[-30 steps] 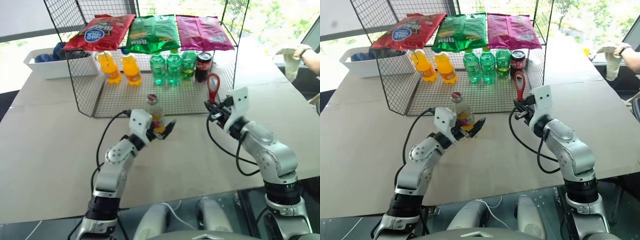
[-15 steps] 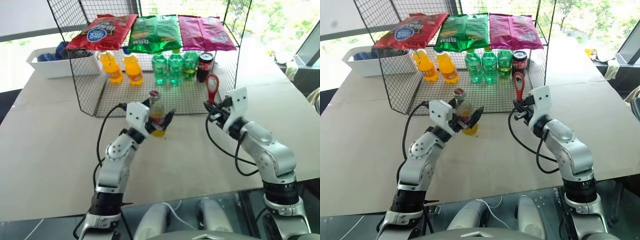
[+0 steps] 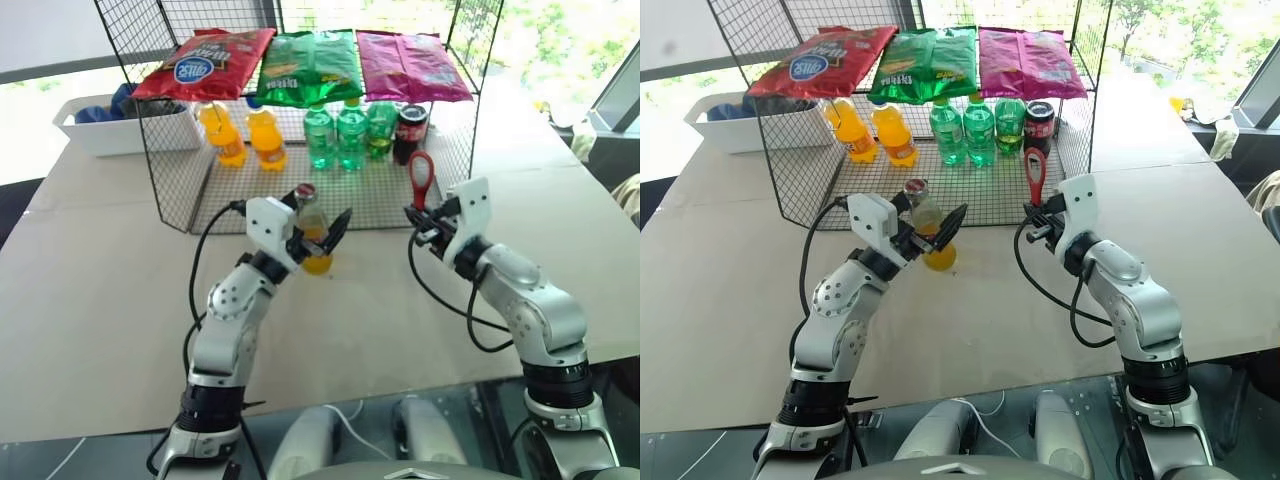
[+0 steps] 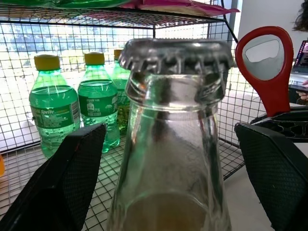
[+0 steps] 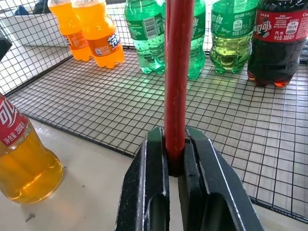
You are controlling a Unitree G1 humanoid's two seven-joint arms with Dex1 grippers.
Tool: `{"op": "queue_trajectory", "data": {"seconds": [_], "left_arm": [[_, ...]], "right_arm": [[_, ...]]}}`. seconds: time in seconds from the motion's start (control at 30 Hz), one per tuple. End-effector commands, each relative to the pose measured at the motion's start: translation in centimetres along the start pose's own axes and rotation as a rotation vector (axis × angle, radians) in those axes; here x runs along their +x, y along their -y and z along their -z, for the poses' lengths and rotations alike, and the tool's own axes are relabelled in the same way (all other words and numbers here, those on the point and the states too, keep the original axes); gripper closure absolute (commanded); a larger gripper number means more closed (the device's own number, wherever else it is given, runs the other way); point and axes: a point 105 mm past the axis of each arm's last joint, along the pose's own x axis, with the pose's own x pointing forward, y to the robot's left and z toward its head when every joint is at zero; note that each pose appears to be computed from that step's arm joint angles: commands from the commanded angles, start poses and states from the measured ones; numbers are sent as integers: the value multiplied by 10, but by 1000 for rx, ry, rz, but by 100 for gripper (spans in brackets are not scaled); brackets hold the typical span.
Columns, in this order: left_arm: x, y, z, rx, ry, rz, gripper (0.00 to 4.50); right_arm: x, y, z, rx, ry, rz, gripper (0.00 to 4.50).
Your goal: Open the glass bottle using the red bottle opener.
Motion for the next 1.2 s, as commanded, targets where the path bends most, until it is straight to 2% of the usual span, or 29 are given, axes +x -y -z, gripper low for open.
{"op": "queue_trajectory", "data": {"seconds": [0.03,0.33,0.43,0.47,0.5,0.53,0.73,0.87,0.97,1.07,1.2], "left_arm": [[4,3,-18,25,69,17,7],[1,4,-15,14,73,26,7],[0,4,-14,14,76,26,84],[0,4,-13,14,77,26,137],[-1,4,-13,14,77,25,156],[-1,4,-12,14,76,24,212],[-6,4,-5,15,64,12,212],[-9,3,-1,13,52,6,212],[-9,4,4,11,40,9,212],[-8,7,7,15,28,23,212],[-7,6,10,16,20,24,212]], "right_arm": [[0,-4,-13,-23,51,-19,450],[1,-3,-13,-22,51,-18,450],[2,-4,-14,-19,55,-20,450],[3,-4,-14,-19,56,-21,450],[3,-5,-15,-20,57,-22,450],[3,-5,-15,-21,58,-24,450],[6,-8,-19,-36,63,-42,450],[11,-22,-25,-124,63,-95,450],[22,-38,-26,-267,61,-150,450],[35,-44,-30,-421,94,-136,450],[52,-50,-32,-755,178,-110,450]]}}
